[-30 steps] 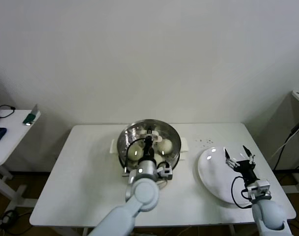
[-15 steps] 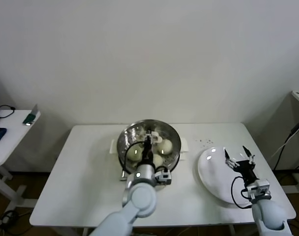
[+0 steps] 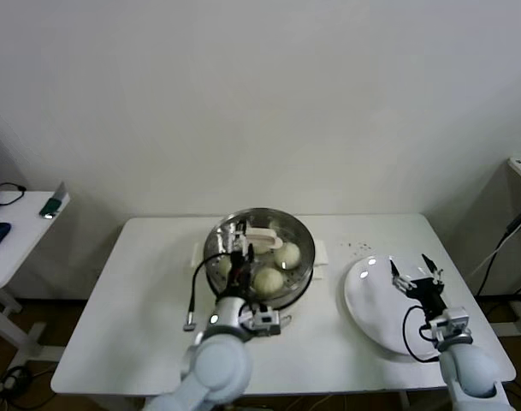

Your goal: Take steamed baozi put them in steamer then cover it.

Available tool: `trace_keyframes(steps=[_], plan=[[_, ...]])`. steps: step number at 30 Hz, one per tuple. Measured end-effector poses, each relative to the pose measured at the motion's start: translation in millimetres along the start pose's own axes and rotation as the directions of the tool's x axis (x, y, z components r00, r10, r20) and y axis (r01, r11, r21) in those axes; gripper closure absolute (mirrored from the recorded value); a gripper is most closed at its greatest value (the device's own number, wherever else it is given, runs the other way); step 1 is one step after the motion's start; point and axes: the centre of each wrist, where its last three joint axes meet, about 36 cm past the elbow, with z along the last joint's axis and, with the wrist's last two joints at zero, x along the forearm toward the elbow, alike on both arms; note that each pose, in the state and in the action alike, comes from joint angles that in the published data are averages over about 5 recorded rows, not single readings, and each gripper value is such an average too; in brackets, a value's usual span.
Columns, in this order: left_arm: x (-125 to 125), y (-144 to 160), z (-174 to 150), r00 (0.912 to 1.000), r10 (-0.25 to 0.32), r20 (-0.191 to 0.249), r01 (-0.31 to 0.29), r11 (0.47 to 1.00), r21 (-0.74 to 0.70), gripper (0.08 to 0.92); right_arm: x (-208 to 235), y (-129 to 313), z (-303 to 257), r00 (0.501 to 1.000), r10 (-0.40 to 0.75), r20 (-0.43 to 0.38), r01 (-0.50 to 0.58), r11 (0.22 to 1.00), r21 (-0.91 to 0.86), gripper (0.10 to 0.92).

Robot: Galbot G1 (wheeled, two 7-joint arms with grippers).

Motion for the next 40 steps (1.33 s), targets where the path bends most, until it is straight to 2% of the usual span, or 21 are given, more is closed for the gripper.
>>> trace_keyframes(steps=[4, 8, 13, 16, 18, 22, 28, 34, 40], plan=[[13, 8, 19, 0.9998, -0.013, -0.014, 0.014, 0.998, 0.057, 0.177, -1, 0, -2, 1.000, -0.006, -0.002, 0.006, 1.000, 0.003, 0.200], [21, 13, 45, 0.9974, -0.024, -0.067, 0.034, 0.987, 0.157, 0.177, 0, 1, -3, 1.000, -0.018, -0.001, 0.018, 1.000, 0.008, 0.200], [27, 21, 85, 0.9853, 0.010, -0.171, 0.050, 0.937, 0.347, 0.177, 2, 2, -4, 1.000, -0.031, 0.002, 0.031, 0.999, 0.012, 0.200], [30, 24, 112, 0.9787, 0.041, -0.201, 0.059, 0.882, 0.468, 0.177, 3, 4, -3, 0.999, -0.038, 0.003, 0.038, 0.999, 0.011, 0.200], [32, 24, 130, 0.9787, 0.051, -0.199, 0.068, 0.834, 0.548, 0.177, 4, 5, -3, 0.999, -0.042, 0.005, 0.042, 0.999, 0.010, 0.200], [36, 15, 165, 0.9858, 0.035, -0.165, 0.091, 0.713, 0.696, 0.177, 8, 8, -3, 0.998, -0.055, 0.011, 0.055, 0.998, 0.005, 0.200], [44, -23, 209, 0.9890, -0.013, -0.148, 0.131, 0.542, 0.830, 0.177, 14, 17, -2, 0.997, -0.079, 0.024, 0.079, 0.997, -0.011, 0.200], [51, -61, 240, 0.9850, -0.036, -0.169, 0.166, 0.460, 0.872, 0.177, 16, 21, -4, 0.994, -0.092, 0.050, 0.093, 0.995, -0.024, 0.200], [58, -77, 257, 0.9804, -0.053, -0.190, 0.194, 0.423, 0.885, 0.177, 17, 20, -5, 0.993, -0.096, 0.064, 0.098, 0.995, -0.032, 0.200]])
